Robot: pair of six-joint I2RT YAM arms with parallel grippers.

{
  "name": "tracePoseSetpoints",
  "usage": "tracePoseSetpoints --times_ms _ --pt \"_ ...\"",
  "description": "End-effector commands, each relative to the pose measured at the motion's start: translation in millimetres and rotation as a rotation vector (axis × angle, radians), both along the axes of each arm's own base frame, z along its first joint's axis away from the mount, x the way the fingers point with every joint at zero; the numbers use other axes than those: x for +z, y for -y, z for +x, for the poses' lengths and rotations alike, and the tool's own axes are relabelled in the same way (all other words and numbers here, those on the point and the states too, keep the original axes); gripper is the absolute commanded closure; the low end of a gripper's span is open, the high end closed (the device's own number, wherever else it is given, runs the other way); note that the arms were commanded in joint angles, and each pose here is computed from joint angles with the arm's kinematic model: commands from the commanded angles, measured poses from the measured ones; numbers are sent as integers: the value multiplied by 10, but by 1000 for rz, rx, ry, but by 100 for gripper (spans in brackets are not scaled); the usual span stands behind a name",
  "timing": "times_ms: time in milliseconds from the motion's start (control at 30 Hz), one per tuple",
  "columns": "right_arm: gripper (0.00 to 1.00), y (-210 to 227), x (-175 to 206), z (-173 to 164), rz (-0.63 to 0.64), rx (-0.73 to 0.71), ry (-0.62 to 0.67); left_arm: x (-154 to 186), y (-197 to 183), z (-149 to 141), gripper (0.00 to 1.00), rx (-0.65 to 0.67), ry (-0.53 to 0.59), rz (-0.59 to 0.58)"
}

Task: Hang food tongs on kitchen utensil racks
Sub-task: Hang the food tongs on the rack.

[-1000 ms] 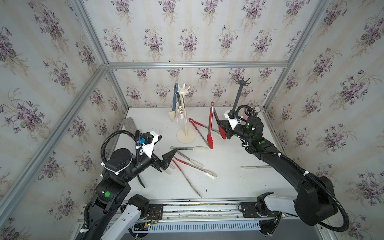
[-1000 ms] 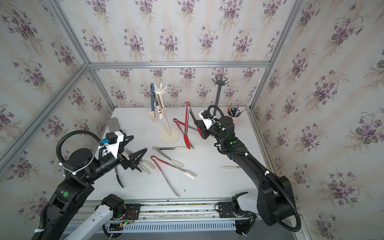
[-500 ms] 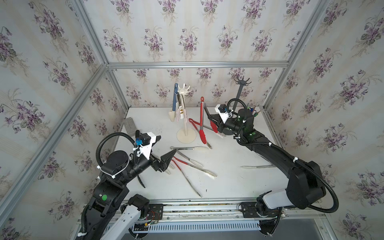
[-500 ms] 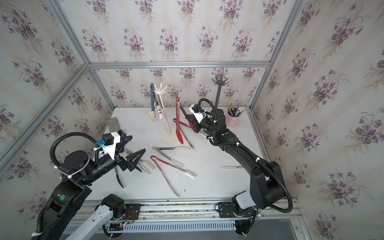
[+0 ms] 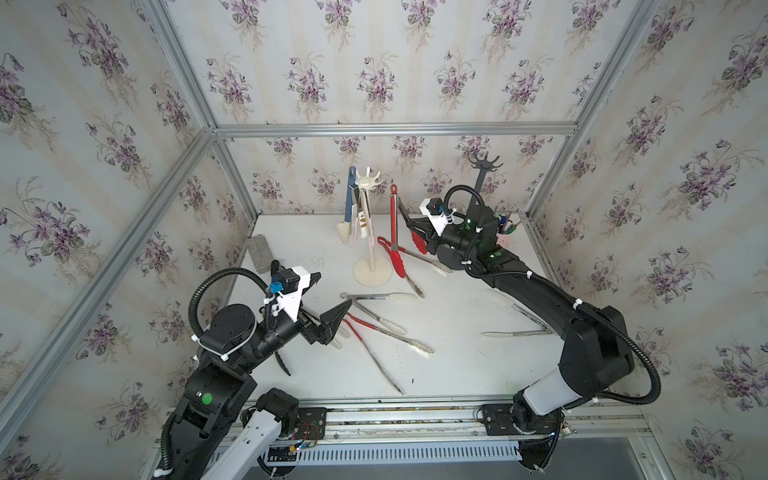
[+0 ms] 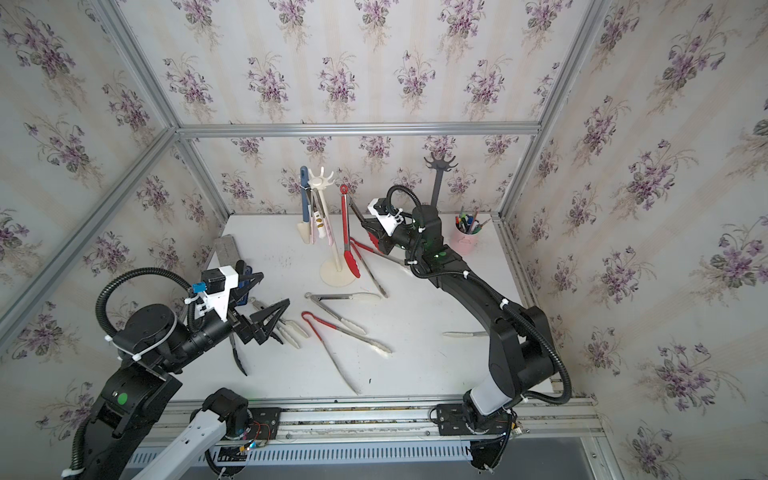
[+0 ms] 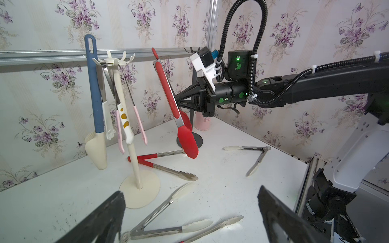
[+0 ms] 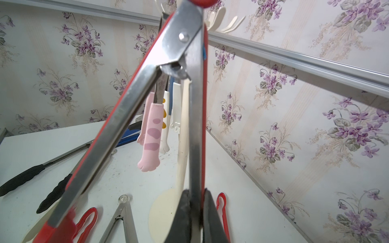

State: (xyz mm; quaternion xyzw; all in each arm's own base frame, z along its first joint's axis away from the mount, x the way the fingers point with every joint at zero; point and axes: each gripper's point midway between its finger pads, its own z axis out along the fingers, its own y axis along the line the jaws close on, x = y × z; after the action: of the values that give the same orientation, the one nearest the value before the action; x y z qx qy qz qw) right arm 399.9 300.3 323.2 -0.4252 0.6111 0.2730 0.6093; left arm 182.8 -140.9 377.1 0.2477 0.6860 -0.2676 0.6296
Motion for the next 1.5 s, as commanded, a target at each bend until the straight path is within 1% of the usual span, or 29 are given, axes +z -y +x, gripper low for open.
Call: tracePoseSetpoints --times_ms 0,300,867,1467 --pt "100 -93 76 -18 -5 46 44 15 -7 -1 1 3 14 -1" --pt "100 -295 21 -43 -27 86 44 -5 -37 -22 1 15 15 0" --pt "100 -367 20 39 -32 76 42 -10 -105 -74 1 41 19 5" --pt "100 -409 -8 155 -31 58 30 -32 -119 -67 1 50 12 12"
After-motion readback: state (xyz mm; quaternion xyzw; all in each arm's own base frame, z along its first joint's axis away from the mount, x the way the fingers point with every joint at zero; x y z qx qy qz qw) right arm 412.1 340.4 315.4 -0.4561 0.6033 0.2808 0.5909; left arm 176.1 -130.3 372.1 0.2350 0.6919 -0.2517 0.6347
